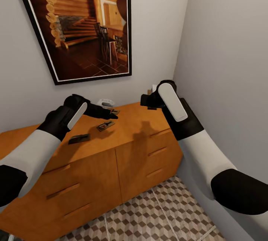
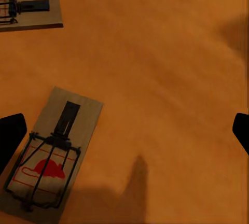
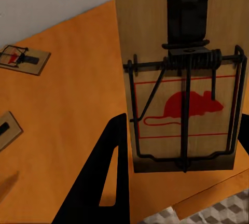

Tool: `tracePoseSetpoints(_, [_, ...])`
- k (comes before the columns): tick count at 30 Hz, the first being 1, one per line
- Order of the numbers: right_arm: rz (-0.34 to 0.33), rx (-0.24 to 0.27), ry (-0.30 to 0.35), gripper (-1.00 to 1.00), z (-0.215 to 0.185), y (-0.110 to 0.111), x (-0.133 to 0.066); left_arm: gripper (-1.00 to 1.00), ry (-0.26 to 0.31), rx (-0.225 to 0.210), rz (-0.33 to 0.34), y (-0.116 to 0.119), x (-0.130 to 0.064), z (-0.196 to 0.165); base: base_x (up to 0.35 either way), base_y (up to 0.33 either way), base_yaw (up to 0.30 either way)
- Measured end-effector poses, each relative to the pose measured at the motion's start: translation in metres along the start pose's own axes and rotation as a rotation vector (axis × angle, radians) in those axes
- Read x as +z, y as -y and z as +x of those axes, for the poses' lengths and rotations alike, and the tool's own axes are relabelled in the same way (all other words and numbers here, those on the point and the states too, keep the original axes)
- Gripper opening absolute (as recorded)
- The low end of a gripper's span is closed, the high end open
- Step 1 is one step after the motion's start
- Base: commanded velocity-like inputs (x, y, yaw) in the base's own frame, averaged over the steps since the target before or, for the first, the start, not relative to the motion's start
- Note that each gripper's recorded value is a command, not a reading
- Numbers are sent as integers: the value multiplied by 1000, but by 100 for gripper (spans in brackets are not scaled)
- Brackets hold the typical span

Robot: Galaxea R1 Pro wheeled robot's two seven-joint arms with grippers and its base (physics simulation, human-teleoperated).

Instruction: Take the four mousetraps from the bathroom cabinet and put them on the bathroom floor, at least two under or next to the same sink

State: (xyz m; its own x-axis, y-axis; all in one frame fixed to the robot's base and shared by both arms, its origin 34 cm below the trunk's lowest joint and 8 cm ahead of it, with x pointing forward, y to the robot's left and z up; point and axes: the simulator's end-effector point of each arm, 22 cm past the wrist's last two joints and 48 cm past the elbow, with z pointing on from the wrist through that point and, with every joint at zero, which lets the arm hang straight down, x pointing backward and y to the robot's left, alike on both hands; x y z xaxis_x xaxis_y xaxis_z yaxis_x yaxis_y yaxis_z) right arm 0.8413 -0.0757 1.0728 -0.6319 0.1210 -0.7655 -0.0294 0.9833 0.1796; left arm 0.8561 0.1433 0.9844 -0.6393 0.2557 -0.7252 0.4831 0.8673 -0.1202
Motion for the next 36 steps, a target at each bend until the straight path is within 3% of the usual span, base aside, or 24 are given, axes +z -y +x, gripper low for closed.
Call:
tracePoseSetpoints(7, [8, -51, 2, -100, 6, -8, 1, 100, -15, -11, -21, -25, -8, 12, 0, 0, 0])
tracePoseSetpoints(14, [8, -55, 1, -100, 7, -10, 1, 100, -18, -13, 71, -10, -11, 14, 0, 0, 0])
tracePoseSetpoints(22, [10, -55, 0, -100, 7, -9, 1, 100, -19, -11, 85, -12, -15, 15, 0, 0, 0])
tracePoseSetpoints(30, [9, -55, 0, -100, 7, -10, 1, 100, -78, 43, 70, -12, -8, 35, 0, 0, 0])
tracePoseSetpoints(36, [9, -55, -1, -100, 8, -10, 2, 100, -94, 57, 75, -10, -7, 40, 0, 0, 0])
